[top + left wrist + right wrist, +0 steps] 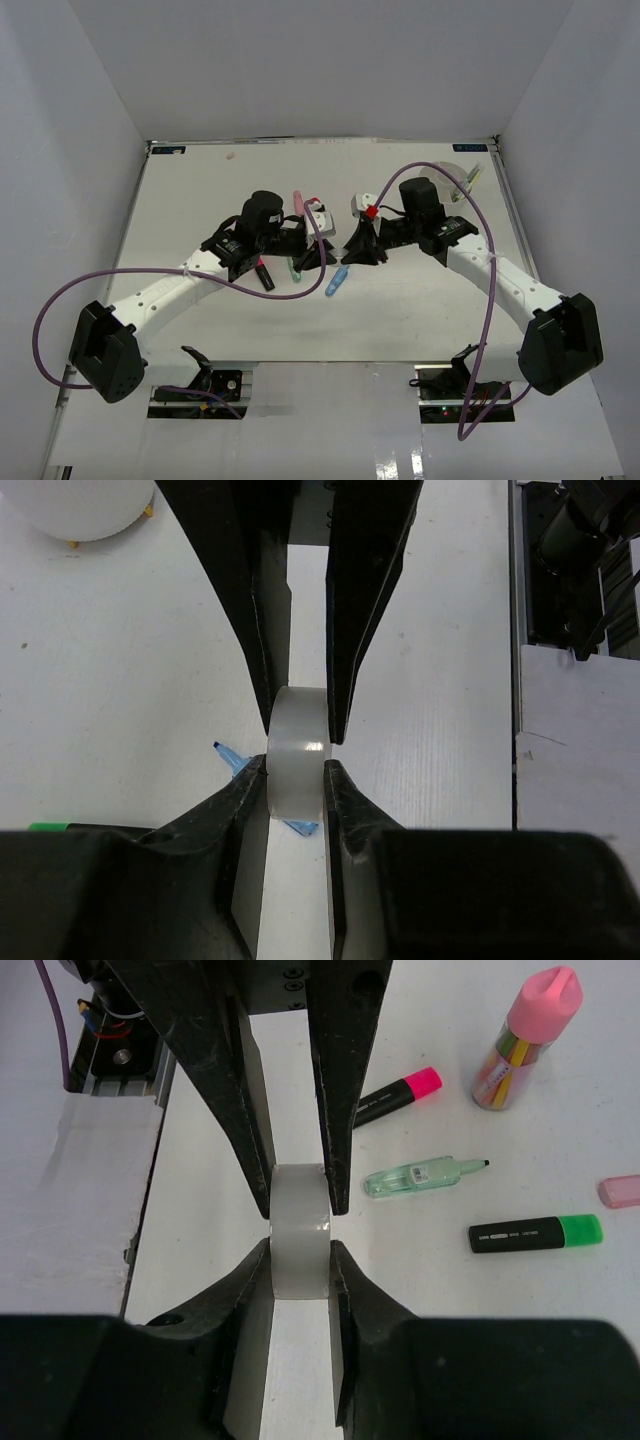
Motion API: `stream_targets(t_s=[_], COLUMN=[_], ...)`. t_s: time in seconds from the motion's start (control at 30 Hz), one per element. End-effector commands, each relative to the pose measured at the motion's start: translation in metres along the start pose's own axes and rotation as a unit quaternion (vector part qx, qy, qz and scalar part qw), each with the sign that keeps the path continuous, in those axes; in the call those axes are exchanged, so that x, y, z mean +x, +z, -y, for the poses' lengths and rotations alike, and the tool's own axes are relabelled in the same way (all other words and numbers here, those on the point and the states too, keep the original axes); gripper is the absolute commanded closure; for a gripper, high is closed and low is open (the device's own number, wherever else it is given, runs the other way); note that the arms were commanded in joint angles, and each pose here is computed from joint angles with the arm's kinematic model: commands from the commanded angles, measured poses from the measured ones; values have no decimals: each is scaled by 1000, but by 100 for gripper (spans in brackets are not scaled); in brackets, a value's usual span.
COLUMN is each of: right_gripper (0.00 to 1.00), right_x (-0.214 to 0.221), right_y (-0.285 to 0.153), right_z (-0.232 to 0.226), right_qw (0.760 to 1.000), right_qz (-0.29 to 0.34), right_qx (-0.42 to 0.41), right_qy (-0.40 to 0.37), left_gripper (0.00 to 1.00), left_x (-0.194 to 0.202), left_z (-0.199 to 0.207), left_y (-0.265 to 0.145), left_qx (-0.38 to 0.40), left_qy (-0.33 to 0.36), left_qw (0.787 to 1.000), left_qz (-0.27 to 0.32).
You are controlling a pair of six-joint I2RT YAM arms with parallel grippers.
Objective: Sort the stationery into containers
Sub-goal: Place the stationery in the storage box.
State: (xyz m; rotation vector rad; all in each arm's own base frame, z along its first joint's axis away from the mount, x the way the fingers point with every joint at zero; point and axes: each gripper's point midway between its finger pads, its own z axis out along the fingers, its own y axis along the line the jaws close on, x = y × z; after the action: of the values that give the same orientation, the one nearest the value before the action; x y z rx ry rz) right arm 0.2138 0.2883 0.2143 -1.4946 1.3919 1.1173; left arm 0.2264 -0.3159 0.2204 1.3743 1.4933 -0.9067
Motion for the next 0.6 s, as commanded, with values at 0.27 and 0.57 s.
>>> stream_targets(t_s=[0.27,0.57], right_gripper=[92,92], right_x=[-5,47], right_y=[-13,-113], right_z=[37,144], right_qw=[994,878], right_qz=[-34,-123], right_qx=[102,446], right_qy=[2,124], left_gripper=[23,2], left_x=[-6,-2], left_z=[-16,-70], left_y=[1,-25], left_qx=[-37,-231], left_qy=[-26,-103], left_qw=[999,967], left_qz=[1,-3])
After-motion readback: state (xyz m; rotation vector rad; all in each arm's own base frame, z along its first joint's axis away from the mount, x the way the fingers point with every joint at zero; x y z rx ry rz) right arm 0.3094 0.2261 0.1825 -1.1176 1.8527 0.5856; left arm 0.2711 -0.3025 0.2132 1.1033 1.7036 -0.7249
